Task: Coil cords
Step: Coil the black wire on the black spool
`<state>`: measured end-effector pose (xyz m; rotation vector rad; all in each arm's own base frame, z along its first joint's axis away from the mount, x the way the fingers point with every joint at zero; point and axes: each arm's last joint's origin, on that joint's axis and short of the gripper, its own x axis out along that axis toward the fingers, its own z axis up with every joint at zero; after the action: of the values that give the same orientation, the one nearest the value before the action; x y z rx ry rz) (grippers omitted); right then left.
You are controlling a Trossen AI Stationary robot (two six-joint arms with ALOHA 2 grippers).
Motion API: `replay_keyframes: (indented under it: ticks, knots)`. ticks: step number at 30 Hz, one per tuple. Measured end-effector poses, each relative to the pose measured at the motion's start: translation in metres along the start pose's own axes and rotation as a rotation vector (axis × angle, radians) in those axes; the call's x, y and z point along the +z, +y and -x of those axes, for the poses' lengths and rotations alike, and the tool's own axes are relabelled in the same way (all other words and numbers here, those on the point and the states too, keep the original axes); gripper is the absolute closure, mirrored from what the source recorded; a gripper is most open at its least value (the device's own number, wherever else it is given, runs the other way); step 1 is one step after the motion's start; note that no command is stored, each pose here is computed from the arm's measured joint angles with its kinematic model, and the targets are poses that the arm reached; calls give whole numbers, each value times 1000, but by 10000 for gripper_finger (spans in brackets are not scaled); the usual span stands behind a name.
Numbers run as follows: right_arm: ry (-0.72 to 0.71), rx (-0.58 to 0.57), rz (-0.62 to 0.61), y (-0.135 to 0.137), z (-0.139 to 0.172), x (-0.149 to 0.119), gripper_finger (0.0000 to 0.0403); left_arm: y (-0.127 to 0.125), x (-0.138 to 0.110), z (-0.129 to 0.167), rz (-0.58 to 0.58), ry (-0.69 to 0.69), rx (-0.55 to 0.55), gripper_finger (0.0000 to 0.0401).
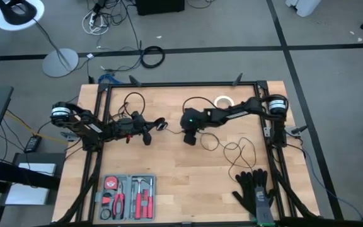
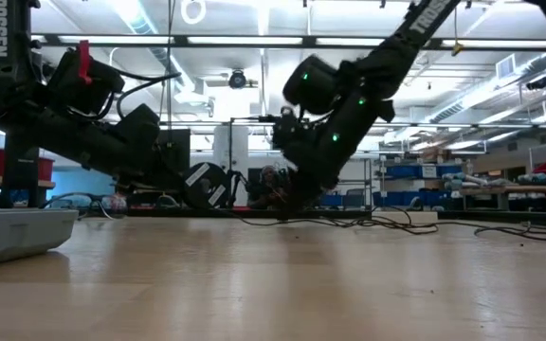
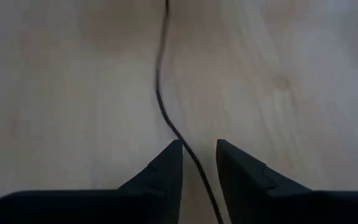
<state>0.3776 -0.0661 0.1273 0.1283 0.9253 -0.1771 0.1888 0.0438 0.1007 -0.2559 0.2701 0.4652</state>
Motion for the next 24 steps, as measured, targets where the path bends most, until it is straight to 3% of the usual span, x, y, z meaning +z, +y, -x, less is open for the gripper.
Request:
replay_keyframes:
  ticks: [3, 7, 12, 17, 20, 24]
  knots:
    - [63, 29, -15, -4, -5, -3, 329, 0, 0, 0, 0, 0, 0, 401]
    - [119, 20, -43, -5, -8, -8, 390, 0, 0, 0, -1, 0, -1, 401]
    - [70, -9, -105, -5, 6, -2, 400, 0, 0, 0, -3, 3, -13, 401]
    - [34, -143, -194, -13, 38, 12, 401, -4, 1, -2, -29, 6, -54, 401]
    - [9, -151, -235, -16, 47, 21, 402, -11, 5, -7, -53, 6, -69, 401]
    - [-121, -104, -213, -6, 55, 47, 402, -18, 8, -23, -114, 131, 40, 401]
